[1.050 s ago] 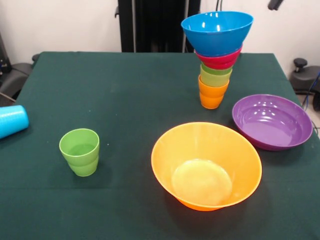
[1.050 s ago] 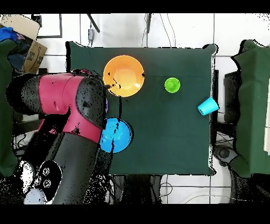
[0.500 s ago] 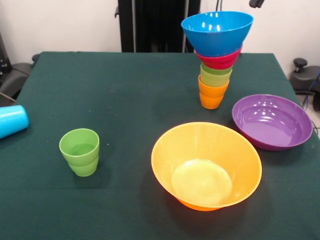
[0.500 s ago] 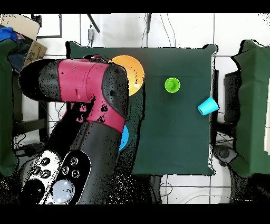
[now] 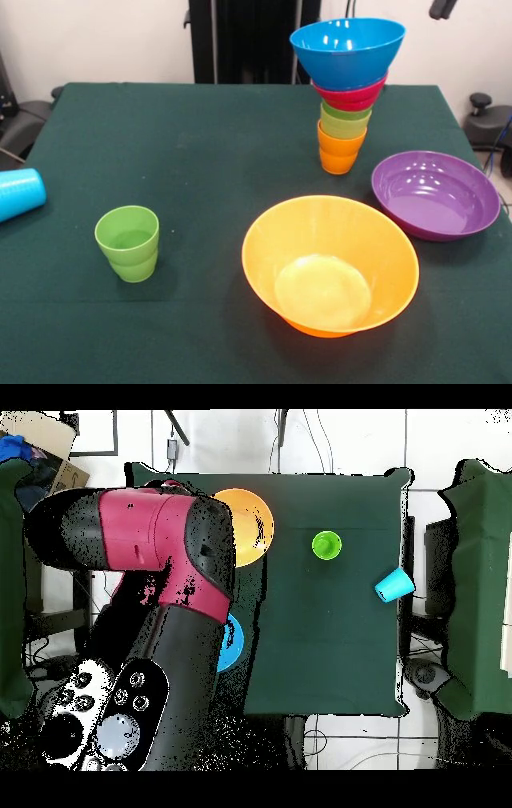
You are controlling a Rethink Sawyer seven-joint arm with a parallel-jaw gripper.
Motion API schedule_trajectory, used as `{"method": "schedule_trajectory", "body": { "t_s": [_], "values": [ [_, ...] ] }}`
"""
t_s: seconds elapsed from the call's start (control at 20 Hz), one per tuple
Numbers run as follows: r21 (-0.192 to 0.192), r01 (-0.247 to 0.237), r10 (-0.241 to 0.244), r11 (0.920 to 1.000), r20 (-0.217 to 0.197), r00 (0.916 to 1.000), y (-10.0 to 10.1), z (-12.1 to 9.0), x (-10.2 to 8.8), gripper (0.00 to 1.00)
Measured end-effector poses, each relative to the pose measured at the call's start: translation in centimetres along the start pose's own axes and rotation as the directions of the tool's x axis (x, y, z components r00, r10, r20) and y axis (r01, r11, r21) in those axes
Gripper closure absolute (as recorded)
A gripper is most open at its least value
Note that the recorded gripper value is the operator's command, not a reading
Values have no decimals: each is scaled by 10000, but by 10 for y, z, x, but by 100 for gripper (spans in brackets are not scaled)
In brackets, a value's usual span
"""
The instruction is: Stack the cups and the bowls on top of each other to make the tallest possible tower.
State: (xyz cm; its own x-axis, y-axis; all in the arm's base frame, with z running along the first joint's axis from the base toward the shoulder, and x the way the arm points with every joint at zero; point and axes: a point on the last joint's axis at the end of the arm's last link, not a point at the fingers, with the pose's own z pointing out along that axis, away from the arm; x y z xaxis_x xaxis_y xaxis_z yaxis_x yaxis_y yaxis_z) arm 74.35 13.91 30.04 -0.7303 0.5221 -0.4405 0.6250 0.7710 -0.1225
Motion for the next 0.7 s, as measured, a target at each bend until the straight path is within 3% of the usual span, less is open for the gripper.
{"method": "schedule_trajectory", "body": {
  "t_s": [0.35, 0.6, 0.7],
  "values": [
    [-371, 115, -100, 9992, 395, 9992, 11, -1, 1, 0],
    [-875, 343, -250, 9956, 1047, 9942, 27, -8, 4, 0],
    [-1198, 515, -337, 9915, 1464, 9887, 38, -14, 7, 0]
  ]
}}
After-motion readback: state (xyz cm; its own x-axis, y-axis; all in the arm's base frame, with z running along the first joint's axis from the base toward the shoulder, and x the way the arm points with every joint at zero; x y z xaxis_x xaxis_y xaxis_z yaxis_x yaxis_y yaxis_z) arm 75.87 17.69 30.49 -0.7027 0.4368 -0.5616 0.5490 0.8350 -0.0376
